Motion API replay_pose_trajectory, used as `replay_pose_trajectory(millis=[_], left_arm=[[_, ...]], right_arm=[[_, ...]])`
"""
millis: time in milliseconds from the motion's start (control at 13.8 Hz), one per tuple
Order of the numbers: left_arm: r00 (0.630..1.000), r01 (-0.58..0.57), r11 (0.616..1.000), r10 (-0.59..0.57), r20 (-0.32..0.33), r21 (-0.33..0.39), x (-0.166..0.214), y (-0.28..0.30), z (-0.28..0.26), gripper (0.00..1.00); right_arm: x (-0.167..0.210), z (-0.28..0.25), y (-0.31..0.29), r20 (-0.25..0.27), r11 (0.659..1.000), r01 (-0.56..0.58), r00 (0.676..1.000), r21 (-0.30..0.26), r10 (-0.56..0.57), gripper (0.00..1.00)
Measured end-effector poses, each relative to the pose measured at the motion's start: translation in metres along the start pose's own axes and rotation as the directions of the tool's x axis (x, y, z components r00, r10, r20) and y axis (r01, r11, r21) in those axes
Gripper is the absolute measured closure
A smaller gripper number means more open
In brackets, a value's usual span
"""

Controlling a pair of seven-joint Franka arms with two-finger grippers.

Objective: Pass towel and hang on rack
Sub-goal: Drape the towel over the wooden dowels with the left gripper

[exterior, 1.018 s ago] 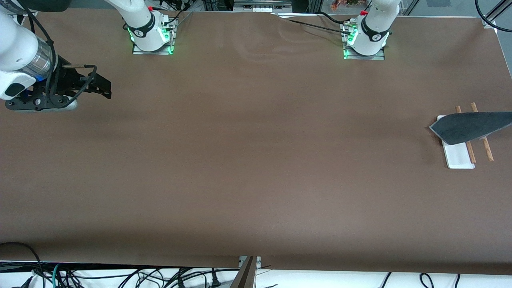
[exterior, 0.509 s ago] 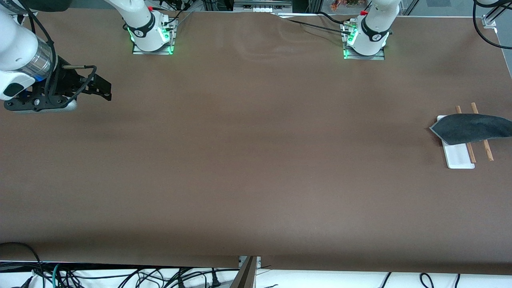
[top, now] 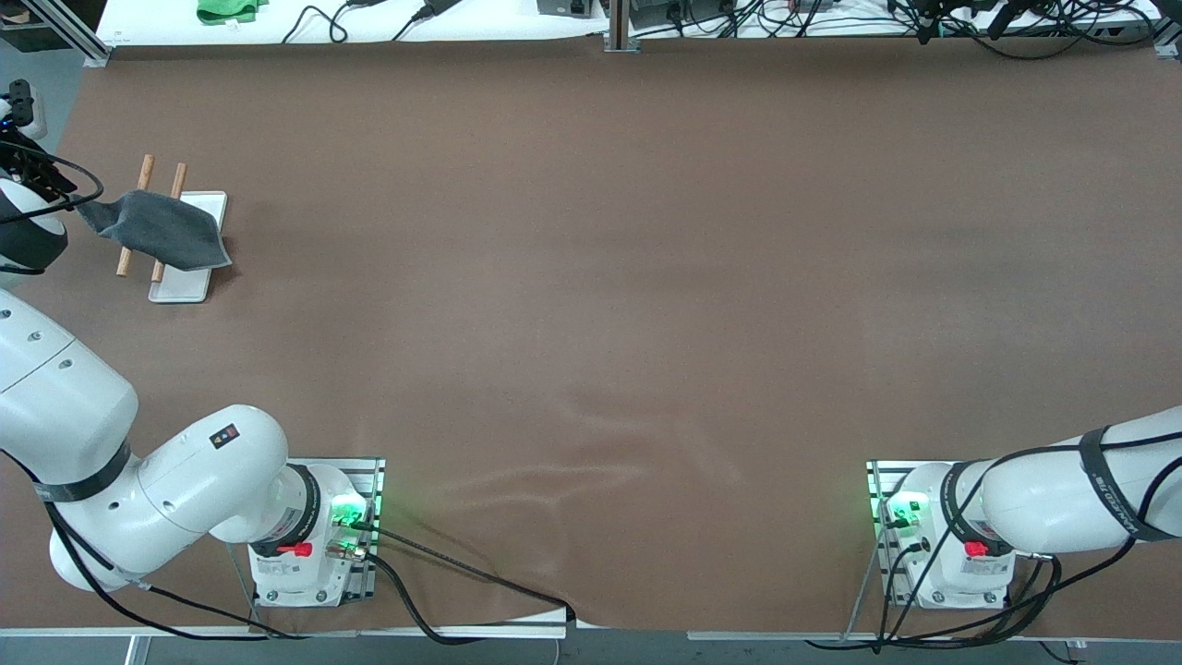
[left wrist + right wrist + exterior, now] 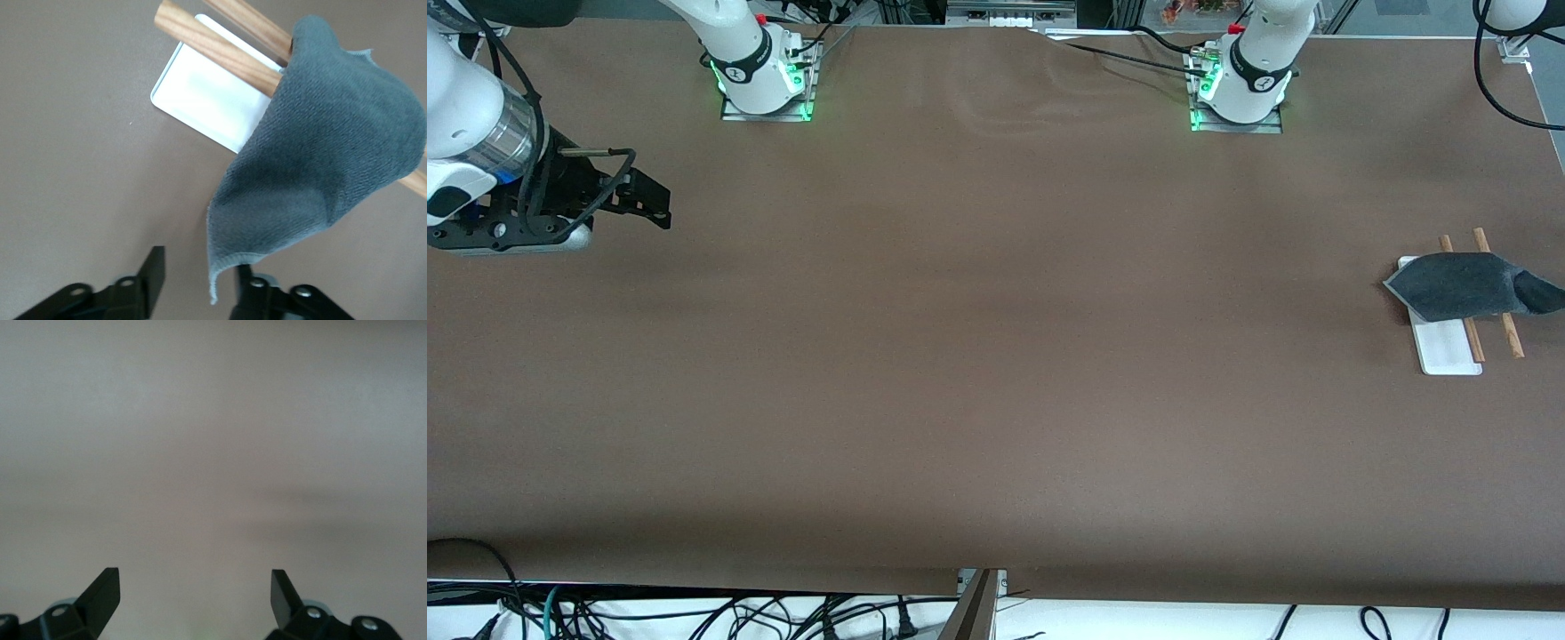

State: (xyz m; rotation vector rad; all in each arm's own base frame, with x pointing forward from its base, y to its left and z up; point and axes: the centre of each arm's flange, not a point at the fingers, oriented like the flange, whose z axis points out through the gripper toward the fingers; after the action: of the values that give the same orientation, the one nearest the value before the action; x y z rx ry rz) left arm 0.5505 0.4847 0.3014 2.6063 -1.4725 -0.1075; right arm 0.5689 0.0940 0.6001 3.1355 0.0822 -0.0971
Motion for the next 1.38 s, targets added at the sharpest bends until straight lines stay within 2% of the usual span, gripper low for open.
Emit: replay_pose_trajectory(millis=[291, 800, 873, 945, 1164, 1236, 1382], left_arm=[[1.000, 0.008, 0.999, -0.008, 0.008, 0.048, -0.002, -0.005, -0.008, 0.02], [1.000, 0.007, 0.995, -0.008, 0.012, 0.104, -0.002, -0.011, -0.020, 0.00], [1.000, 0.004, 0.992, -0.003, -0.009, 0.129, 0.005, -0.013, -0.032, 0.00], [0.998, 0.013, 0.987, -0.003, -0.062, 0.163, 0.016, -0.016, -0.046, 0.00], [0.966, 0.092, 0.972, -0.034, -0.258, 0.216, 0.041, -0.019, -0.074, 0.00], [0.948, 0.149, 0.969, -0.083, -0.308, 0.198, 0.048, -0.019, -0.075, 0.00], [0.902, 0.297, 0.950, -0.246, -0.355, 0.096, 0.082, -0.015, -0.086, 0.00]], right_arm=[[0.003, 0.003, 0.008, 0.005, 1.000, -0.014, 1.000, 0.000, 0.014, 0.00], [0.003, 0.002, 0.008, 0.003, 1.000, -0.014, 1.000, 0.000, 0.014, 0.00], [0.003, 0.002, 0.007, 0.003, 1.000, -0.014, 1.000, 0.000, 0.014, 0.00], [0.003, 0.002, 0.007, 0.003, 1.000, -0.014, 1.000, 0.000, 0.014, 0.00], [0.003, 0.003, 0.008, 0.003, 1.000, -0.014, 1.000, 0.000, 0.014, 0.00], [0.003, 0.002, 0.007, 0.003, 1.000, -0.014, 1.000, 0.000, 0.014, 0.00], [0.003, 0.002, 0.007, 0.002, 1.000, -0.013, 1.000, 0.000, 0.013, 0.00]])
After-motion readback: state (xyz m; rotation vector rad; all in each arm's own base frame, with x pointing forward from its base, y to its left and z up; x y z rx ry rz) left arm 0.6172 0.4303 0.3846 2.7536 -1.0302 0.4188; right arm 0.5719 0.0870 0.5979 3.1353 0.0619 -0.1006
